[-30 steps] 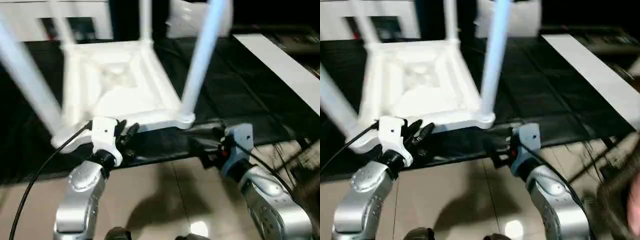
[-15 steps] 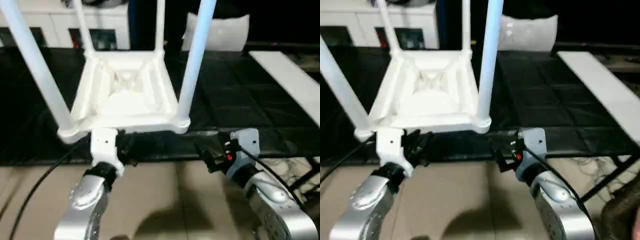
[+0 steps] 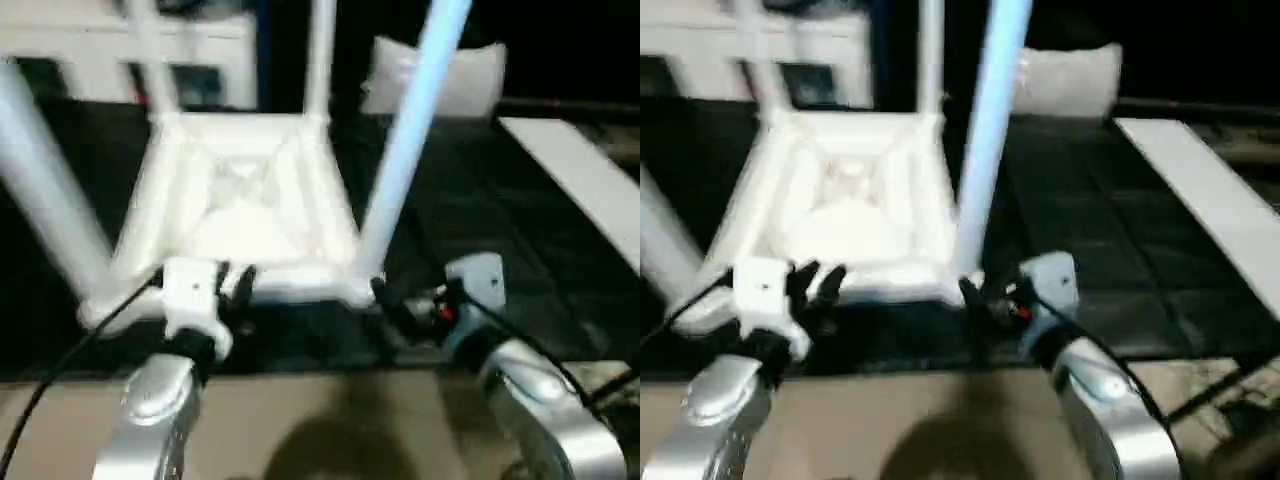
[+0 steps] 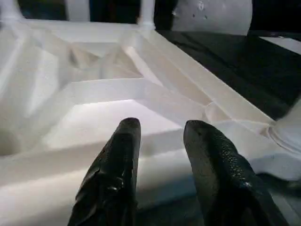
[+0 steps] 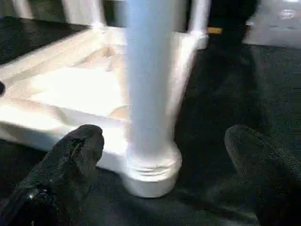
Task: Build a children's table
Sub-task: Rotate leg to tighten
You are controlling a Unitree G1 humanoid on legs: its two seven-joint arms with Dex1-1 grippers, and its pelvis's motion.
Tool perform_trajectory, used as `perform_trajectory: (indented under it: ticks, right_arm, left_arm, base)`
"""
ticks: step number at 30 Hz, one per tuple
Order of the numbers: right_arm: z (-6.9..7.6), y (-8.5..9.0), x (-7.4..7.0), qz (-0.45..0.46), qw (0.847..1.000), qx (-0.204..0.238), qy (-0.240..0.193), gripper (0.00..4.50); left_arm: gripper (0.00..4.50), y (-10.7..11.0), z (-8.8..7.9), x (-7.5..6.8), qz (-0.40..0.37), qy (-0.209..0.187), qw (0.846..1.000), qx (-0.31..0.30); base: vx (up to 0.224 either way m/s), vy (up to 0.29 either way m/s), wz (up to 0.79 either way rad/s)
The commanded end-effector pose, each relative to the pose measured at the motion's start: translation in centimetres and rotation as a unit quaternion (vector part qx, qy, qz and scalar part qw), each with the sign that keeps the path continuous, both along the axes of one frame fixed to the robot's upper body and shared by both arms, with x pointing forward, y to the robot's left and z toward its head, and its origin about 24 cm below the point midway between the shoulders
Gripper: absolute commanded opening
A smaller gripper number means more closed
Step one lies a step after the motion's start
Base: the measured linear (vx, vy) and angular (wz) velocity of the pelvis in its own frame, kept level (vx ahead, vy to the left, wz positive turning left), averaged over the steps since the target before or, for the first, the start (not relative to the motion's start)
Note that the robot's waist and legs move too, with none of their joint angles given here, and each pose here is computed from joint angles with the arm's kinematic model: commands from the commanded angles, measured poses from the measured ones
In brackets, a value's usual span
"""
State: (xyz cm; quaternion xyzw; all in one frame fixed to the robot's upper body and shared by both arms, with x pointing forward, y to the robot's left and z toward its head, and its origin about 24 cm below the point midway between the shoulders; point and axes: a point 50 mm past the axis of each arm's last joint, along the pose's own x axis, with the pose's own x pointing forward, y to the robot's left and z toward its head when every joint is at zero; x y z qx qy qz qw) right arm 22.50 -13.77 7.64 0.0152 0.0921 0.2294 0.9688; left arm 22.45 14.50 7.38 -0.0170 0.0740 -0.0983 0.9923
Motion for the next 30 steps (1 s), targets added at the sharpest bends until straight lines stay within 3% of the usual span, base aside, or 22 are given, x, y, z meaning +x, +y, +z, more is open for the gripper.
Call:
perform_trajectory:
  ticks: [1, 7, 9, 10, 13, 14, 15, 21, 23, 24, 25, 26, 27, 28, 30]
  right_arm:
    - [-0.2, -1.0, 0.1, -0.018, 1.000, -0.009, 0.000, 4.50]
    - [-0.3, -1.1, -0.1, -0.024, 1.000, -0.013, -0.002, 4.50]
    - [-0.3, -1.1, -0.3, -0.022, 1.000, -0.008, -0.003, 4.50]
    - [-0.2, -1.2, -0.2, -0.012, 1.000, -0.003, -0.005, 4.50]
    - [-0.2, -1.4, -0.1, 0.009, 1.000, -0.012, -0.009, 4.50]
    - [-0.2, -1.3, -0.2, 0.072, 0.997, -0.034, -0.011, 4.50]
    - [-0.2, -1.3, -0.2, 0.072, 0.997, -0.034, -0.010, 4.50]
    - [-0.2, -1.6, 0.4, 0.151, 0.987, -0.053, -0.006, 4.50]
    - [0.0, -1.7, 0.9, 0.187, 0.980, -0.066, -0.005, 4.50]
    - [0.0, -1.7, 0.9, 0.189, 0.980, -0.067, -0.005, 4.50]
    - [0.0, -1.9, 1.1, 0.205, 0.976, -0.077, -0.002, 4.50]
    - [0.0, -1.9, 1.2, 0.209, 0.975, -0.080, -0.002, 4.50]
    - [0.0, -2.0, 1.2, 0.214, 0.973, -0.083, -0.001, 4.50]
    - [0.0, -2.1, 1.3, 0.225, 0.971, -0.086, 0.002, 4.50]
    - [0.0, -2.2, 1.3, 0.232, 0.968, -0.090, 0.003, 4.50]
  left_arm:
    - [1.74, -0.7, 0.2, -0.1, -0.013, -0.006, 1.000, -0.005]
    - [1.74, -0.6, 0.4, 0.1, -0.034, -0.017, 0.999, 0.004]
    - [1.93, -1.3, 0.4, -0.2, -0.110, -0.014, 0.994, -0.012]
    - [1.93, -1.7, 0.3, -0.3, -0.173, -0.004, 0.985, -0.016]
    - [2.10, -1.9, -0.2, -0.2, -0.242, 0.018, 0.970, 0.001]
    - [2.29, -1.4, -0.9, 0.3, -0.308, 0.042, 0.949, 0.043]
    - [2.29, -1.4, -0.9, 0.3, -0.309, 0.042, 0.949, 0.043]
    - [2.29, 0.1, -0.9, 2.3, -0.402, 0.090, 0.907, 0.087]
    - [2.39, 0.5, -1.2, 3.7, -0.441, 0.123, 0.880, 0.127]
    - [2.46, 0.5, -1.2, 3.8, -0.442, 0.124, 0.879, 0.128]
    - [2.46, 0.6, -1.2, 5.0, -0.460, 0.130, 0.865, 0.151]
    - [2.46, 0.6, -1.2, 5.2, -0.464, 0.133, 0.863, 0.153]
    - [2.10, 0.6, -1.2, 5.5, -0.469, 0.137, 0.859, 0.155]
    - [2.10, 0.6, -1.2, 6.3, -0.482, 0.148, 0.848, 0.166]
    - [2.03, 0.7, -1.2, 6.9, -0.481, 0.161, 0.845, 0.167]
  base:
    - [0.178, 0.003, 0.07]
    - [0.132, -0.086, -0.04]
    - [0.137, -0.003, 0.01]
    - [0.132, 0.010, 0.01]
    - [0.121, 0.068, -0.04]
    - [0.068, 0.055, -0.01]
    - [0.000, 0.000, 0.00]
    - [-0.048, -0.007, 0.01]
    - [-0.076, -0.020, -0.01]
    - [-0.061, -0.020, 0.01]
    - [-0.061, -0.020, 0.01]
    - [0.000, 0.000, 0.00]
    - [0.000, 0.000, 0.00]
    - [0.000, 0.000, 0.00]
    - [0.000, 0.000, 0.00]
